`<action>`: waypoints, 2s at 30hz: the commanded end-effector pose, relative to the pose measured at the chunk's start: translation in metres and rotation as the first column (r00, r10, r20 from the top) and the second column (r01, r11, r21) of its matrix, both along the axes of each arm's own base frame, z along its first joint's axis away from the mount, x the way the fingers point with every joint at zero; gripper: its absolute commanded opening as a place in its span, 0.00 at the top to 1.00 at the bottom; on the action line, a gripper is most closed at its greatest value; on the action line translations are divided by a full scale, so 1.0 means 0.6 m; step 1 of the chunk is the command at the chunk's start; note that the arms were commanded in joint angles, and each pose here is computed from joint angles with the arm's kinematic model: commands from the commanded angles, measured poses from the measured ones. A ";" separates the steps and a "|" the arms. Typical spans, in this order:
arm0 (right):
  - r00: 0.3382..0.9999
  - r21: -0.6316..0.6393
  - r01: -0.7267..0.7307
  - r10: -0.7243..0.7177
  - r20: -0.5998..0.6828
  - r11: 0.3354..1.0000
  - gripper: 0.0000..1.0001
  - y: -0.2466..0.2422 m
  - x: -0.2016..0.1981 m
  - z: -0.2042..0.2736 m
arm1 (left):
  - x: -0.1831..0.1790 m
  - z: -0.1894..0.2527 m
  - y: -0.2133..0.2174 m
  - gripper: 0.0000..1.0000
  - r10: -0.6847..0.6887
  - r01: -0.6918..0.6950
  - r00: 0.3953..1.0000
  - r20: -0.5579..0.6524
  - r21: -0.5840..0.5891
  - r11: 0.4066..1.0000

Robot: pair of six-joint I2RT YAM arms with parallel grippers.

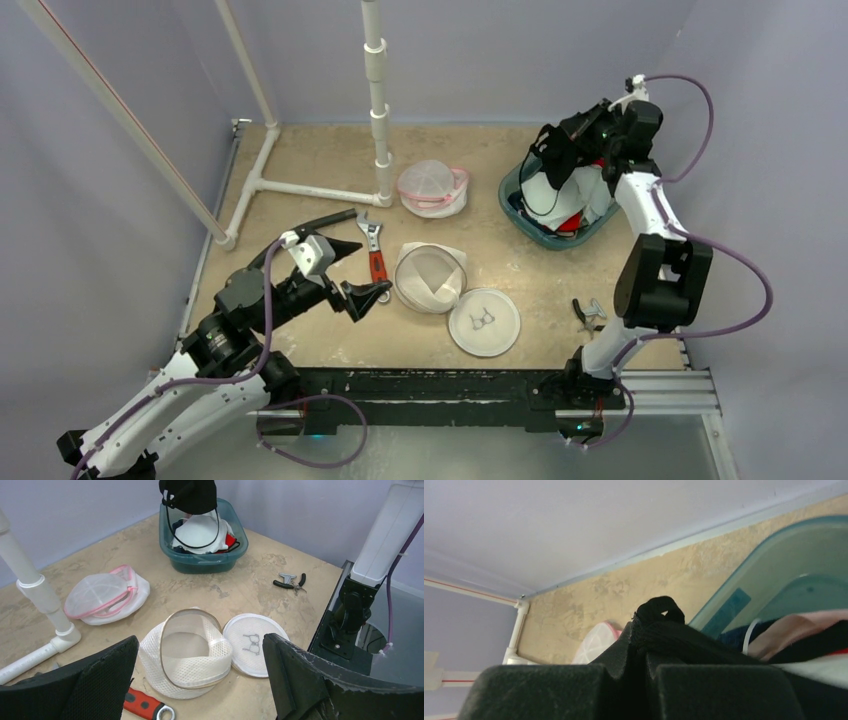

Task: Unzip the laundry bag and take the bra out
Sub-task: Place the bra in the bin.

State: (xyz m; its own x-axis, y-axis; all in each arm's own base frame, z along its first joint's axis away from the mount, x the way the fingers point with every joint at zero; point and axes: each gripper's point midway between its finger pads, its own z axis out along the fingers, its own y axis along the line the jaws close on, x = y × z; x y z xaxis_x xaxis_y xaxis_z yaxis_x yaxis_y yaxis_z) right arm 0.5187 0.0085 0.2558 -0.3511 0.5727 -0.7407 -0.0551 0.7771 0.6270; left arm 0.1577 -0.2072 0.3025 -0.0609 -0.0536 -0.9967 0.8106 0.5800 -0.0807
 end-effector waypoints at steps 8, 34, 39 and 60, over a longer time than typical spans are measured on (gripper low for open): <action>0.991 0.046 0.049 -0.042 -0.130 0.998 1.00 -0.027 -0.031 -0.126 | -0.011 0.008 -0.016 0.07 -0.052 0.050 0.998 -0.030 -0.054 0.997; 0.899 -0.208 0.294 -0.343 -0.272 0.933 0.04 -0.117 -0.121 -0.109 | -0.023 0.003 -0.027 0.05 -0.096 0.089 0.992 -0.080 -0.085 0.992; 0.857 -0.267 0.316 -0.395 -0.332 0.910 0.04 -0.137 -0.126 -0.141 | -0.021 -0.004 -0.028 0.05 -0.093 0.086 0.991 -0.094 -0.077 0.993; 0.982 -0.044 0.181 -0.183 -0.052 0.983 0.81 -0.060 -0.017 0.020 | -0.014 -0.010 -0.037 0.04 -0.095 0.087 0.990 -0.106 -0.077 0.993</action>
State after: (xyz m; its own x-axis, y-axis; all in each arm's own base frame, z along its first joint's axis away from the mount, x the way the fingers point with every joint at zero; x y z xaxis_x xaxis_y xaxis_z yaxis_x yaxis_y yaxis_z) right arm 0.4870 -0.0447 0.1984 -0.3786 0.6188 -0.6882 0.2907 0.7855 0.5464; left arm 0.1484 -0.2259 0.2894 -0.1960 -0.0838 -0.9770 0.8368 0.5052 -0.2111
